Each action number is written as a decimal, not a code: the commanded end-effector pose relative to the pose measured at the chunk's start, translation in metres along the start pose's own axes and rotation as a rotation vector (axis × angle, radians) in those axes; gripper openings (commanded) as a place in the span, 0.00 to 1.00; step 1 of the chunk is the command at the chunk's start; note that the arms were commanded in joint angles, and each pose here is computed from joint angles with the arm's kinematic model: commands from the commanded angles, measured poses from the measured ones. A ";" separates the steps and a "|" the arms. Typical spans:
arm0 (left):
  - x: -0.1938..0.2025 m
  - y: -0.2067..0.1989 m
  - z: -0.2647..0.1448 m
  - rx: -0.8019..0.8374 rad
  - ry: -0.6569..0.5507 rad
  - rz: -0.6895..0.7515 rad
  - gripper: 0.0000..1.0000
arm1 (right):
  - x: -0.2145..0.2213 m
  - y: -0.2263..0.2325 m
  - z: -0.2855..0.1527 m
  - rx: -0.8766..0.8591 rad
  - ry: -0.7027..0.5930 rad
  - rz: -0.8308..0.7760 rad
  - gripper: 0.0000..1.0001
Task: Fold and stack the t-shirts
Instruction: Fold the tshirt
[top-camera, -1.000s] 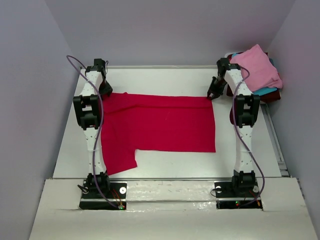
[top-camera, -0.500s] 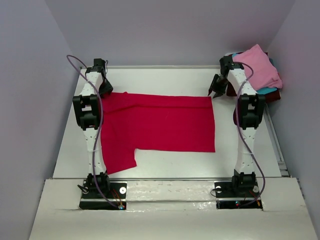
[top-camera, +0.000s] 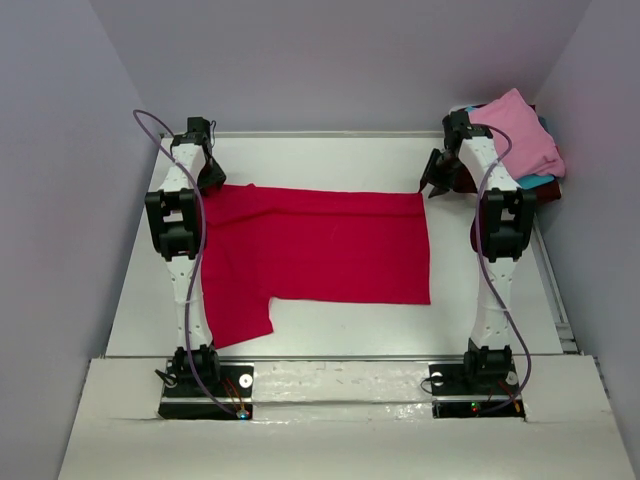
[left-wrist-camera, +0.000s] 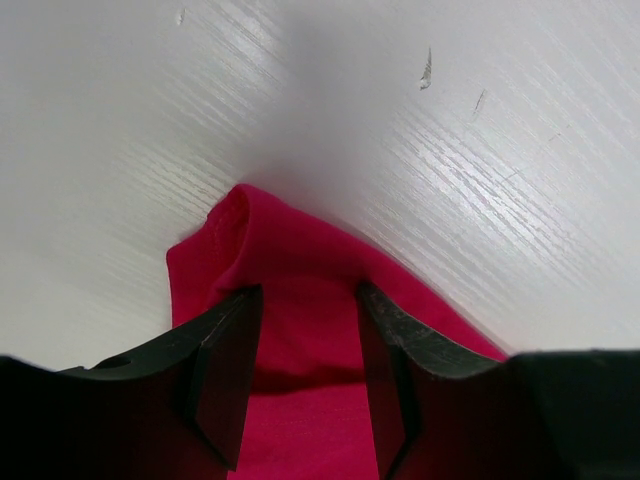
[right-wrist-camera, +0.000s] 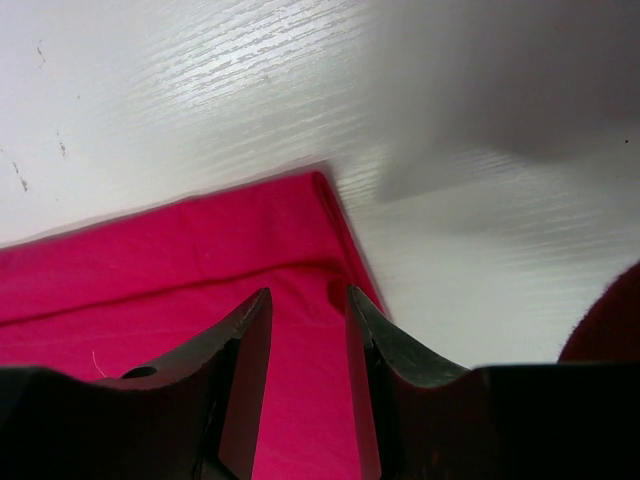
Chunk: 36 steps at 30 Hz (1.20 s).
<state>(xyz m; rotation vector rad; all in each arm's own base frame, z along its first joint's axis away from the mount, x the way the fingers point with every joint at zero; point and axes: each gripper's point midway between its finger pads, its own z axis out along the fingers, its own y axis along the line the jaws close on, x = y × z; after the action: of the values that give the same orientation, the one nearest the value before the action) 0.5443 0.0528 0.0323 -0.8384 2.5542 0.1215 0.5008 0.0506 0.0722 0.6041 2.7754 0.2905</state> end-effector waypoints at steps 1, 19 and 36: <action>-0.028 -0.002 -0.041 0.022 -0.082 -0.008 0.55 | 0.002 -0.002 -0.013 -0.007 0.008 -0.001 0.41; -0.027 -0.002 -0.039 0.018 -0.078 -0.008 0.55 | 0.021 -0.009 0.002 -0.009 0.070 0.004 0.39; -0.026 -0.003 -0.037 0.019 -0.073 -0.011 0.55 | 0.029 -0.009 0.002 -0.003 0.077 -0.007 0.24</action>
<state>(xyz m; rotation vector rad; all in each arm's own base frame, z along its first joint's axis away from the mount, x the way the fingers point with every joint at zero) 0.5431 0.0528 0.0327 -0.8378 2.5593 0.1241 0.4701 0.0597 0.0394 0.5843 2.9007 0.3175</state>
